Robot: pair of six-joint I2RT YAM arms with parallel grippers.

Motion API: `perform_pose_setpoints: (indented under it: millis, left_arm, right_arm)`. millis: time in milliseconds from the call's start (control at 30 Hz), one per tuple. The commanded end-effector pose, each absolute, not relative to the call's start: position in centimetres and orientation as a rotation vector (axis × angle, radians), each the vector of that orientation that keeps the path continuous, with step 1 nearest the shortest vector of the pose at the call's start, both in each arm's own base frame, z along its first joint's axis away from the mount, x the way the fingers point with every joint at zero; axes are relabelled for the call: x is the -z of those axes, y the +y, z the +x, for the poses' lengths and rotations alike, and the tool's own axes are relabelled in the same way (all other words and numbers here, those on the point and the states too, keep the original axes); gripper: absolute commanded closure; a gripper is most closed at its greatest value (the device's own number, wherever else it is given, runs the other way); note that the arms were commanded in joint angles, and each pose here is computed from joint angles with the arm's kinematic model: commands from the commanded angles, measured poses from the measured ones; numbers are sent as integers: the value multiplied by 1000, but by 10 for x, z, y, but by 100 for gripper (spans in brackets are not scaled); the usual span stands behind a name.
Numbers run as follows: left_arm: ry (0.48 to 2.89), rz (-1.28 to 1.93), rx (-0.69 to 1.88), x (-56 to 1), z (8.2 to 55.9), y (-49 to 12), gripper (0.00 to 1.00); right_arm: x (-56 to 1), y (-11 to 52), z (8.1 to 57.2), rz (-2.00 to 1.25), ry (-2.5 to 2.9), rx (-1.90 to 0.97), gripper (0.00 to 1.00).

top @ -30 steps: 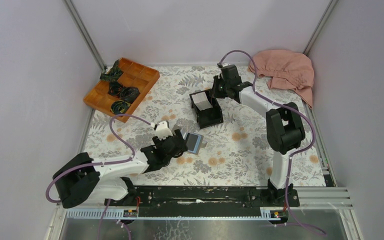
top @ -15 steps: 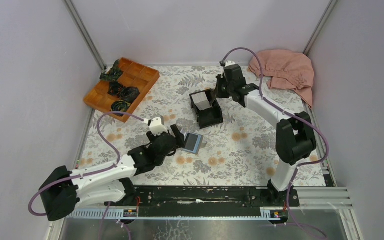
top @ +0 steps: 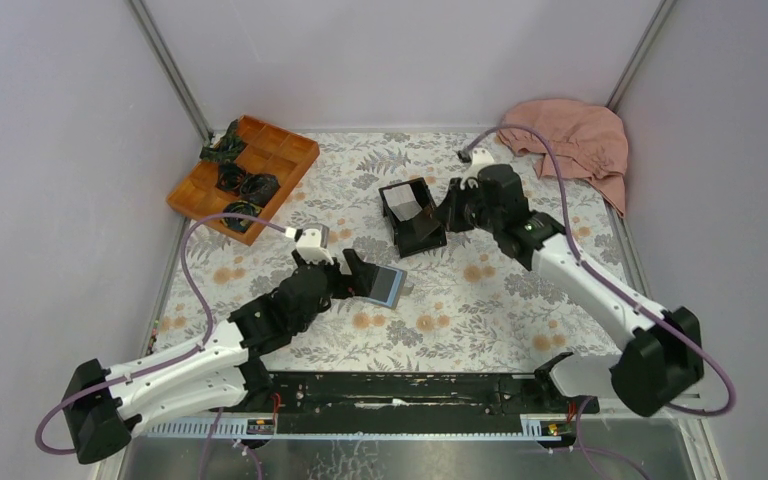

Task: Put the credit cards into the card holder
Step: Pick up the credit card from the storage box.

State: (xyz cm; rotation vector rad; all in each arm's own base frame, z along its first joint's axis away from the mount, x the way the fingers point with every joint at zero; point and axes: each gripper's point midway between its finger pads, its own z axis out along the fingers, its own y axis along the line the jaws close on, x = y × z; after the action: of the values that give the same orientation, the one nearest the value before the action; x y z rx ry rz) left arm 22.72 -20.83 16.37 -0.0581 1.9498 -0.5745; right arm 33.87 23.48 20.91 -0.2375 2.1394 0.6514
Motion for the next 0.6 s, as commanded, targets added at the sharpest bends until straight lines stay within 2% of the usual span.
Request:
perform_pose_setpoints:
  millis: [0,267,567]
  left_arm:
    - [1821,124,726,-208,223,-238,2]
    - [1820,368,869,-217,205,-274,1]
    - [1829,621,1061,-214,175,-300,2]
  right_arm:
    - [-213,246,289,-312,2129,-837,100]
    - [-203,261,217,-417,2122,-1142,100]
    - [-204,276,175,-506,2098,-1373,100]
